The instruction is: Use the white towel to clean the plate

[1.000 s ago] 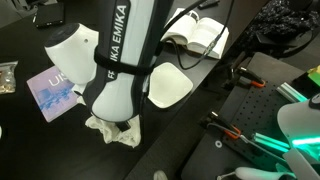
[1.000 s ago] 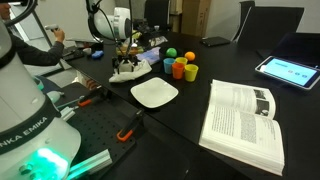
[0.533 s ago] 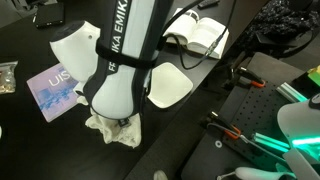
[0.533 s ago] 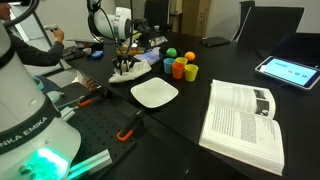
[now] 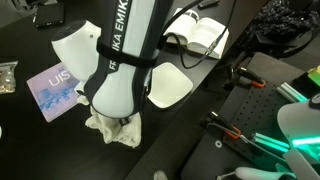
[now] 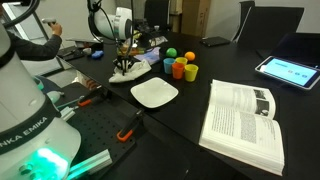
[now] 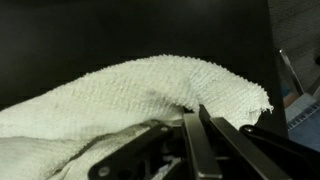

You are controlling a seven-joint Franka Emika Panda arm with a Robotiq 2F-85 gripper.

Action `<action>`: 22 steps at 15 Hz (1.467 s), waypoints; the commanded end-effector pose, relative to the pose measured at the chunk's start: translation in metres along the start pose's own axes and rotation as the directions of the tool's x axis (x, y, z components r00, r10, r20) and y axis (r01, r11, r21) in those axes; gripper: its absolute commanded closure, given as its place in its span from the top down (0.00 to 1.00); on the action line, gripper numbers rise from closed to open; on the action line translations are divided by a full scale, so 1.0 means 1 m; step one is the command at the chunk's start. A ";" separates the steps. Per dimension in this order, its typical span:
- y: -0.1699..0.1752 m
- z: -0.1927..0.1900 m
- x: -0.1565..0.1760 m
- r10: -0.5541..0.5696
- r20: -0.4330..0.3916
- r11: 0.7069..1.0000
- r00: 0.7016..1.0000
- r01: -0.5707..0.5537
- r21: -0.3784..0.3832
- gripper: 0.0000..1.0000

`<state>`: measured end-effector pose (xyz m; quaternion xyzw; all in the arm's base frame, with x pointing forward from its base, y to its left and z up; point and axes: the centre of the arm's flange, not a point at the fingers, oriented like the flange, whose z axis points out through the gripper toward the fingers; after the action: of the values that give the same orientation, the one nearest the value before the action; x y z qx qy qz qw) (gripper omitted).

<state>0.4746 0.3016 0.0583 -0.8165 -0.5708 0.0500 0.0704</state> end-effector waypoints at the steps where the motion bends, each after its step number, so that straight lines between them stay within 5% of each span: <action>1: 0.000 0.000 0.000 0.000 0.000 1.000 1.000 0.000 0.000 0.08; 22: -0.004 -0.009 0.001 0.011 0.024 1.000 1.000 -0.010 -0.014 0.01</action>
<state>0.4748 0.3004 0.0577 -0.8171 -0.5701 0.0518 0.0687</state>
